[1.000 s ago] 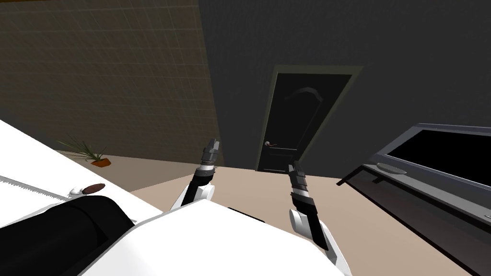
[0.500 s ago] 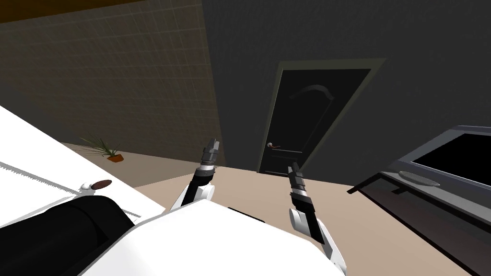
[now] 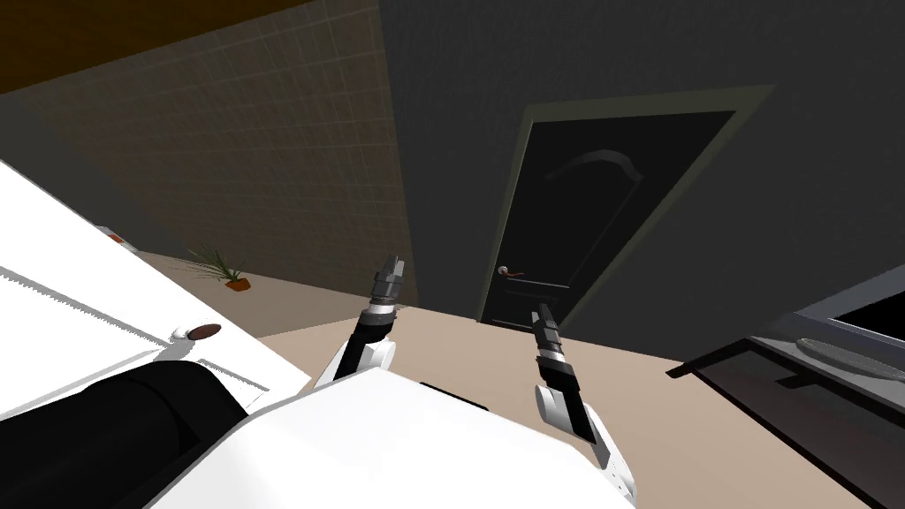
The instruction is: Pull the door open
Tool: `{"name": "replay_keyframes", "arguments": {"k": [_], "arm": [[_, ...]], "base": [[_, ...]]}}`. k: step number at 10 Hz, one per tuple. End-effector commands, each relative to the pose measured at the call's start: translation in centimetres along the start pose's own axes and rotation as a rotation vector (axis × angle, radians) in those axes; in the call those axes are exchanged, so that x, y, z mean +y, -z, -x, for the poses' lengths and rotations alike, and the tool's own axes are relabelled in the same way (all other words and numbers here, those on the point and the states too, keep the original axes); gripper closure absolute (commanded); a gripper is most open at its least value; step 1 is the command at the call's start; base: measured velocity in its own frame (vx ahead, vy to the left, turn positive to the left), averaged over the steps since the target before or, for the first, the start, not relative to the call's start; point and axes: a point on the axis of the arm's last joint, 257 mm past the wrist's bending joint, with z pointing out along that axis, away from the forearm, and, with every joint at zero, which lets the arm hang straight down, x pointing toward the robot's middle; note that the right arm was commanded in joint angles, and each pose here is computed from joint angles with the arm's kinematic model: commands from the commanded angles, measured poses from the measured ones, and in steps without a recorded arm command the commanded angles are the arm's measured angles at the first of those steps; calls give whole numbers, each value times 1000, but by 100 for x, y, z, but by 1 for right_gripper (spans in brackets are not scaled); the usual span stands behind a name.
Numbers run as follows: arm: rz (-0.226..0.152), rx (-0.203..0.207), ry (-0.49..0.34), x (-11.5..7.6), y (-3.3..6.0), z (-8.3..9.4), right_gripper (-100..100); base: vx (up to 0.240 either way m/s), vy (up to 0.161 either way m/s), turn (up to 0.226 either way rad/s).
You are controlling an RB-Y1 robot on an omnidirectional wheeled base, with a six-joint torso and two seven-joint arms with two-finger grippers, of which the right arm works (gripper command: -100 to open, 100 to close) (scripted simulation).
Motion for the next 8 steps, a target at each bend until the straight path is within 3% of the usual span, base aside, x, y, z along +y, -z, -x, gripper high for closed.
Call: {"name": "replay_keyframes", "arguments": {"k": [1, 8], "arm": [[-19, -5, -1, -127, -12, 49, -100], [-107, -28, -2, -620, 43, 253, -100]], "base": [[64, -37, 168], [53, -26, 94]]}}
